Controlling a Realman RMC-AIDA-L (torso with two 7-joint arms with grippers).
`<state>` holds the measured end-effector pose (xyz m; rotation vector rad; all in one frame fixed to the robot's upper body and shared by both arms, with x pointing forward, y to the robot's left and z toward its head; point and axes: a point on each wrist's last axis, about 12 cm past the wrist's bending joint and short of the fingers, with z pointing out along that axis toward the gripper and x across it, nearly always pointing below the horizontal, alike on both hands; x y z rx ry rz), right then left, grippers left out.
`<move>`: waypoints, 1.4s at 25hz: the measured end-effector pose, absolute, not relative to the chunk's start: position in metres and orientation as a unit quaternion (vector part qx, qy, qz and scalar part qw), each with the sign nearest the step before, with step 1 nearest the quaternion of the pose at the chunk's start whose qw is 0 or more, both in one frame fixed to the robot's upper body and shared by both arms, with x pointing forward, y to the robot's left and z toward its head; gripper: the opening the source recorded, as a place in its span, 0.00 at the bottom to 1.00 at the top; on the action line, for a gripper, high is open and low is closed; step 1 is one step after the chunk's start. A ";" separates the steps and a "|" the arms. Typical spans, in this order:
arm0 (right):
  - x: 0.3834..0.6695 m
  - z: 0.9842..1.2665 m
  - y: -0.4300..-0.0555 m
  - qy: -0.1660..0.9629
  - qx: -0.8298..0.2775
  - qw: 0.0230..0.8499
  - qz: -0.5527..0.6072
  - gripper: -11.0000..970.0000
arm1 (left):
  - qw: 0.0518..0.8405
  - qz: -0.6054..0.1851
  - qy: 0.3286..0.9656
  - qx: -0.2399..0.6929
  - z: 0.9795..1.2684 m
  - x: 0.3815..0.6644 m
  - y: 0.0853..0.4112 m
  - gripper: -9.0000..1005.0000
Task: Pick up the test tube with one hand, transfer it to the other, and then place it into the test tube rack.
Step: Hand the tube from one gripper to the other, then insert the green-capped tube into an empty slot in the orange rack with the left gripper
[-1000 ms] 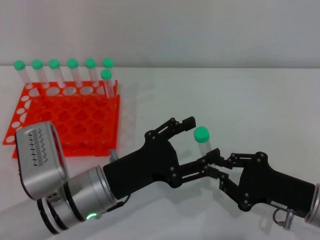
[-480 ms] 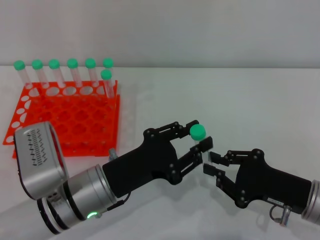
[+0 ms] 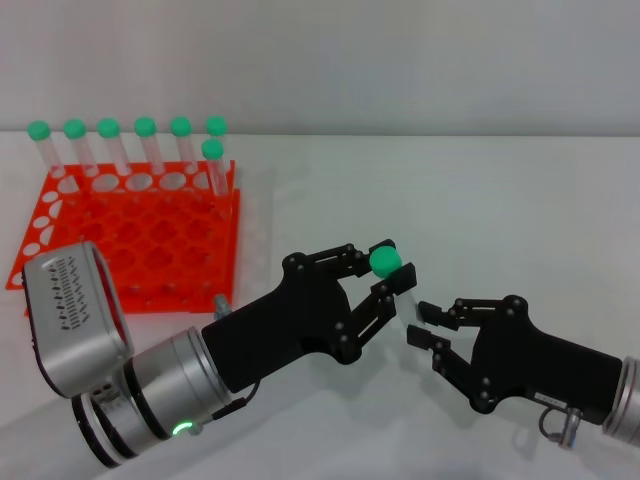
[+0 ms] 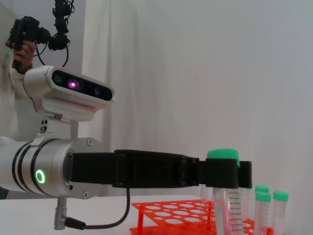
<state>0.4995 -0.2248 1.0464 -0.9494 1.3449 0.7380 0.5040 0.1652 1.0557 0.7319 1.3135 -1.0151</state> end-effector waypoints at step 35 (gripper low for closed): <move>0.489 1.053 -0.375 0.640 -0.092 0.759 0.077 0.56 | 0.787 -0.210 0.580 -0.003 1.051 0.505 0.295 0.28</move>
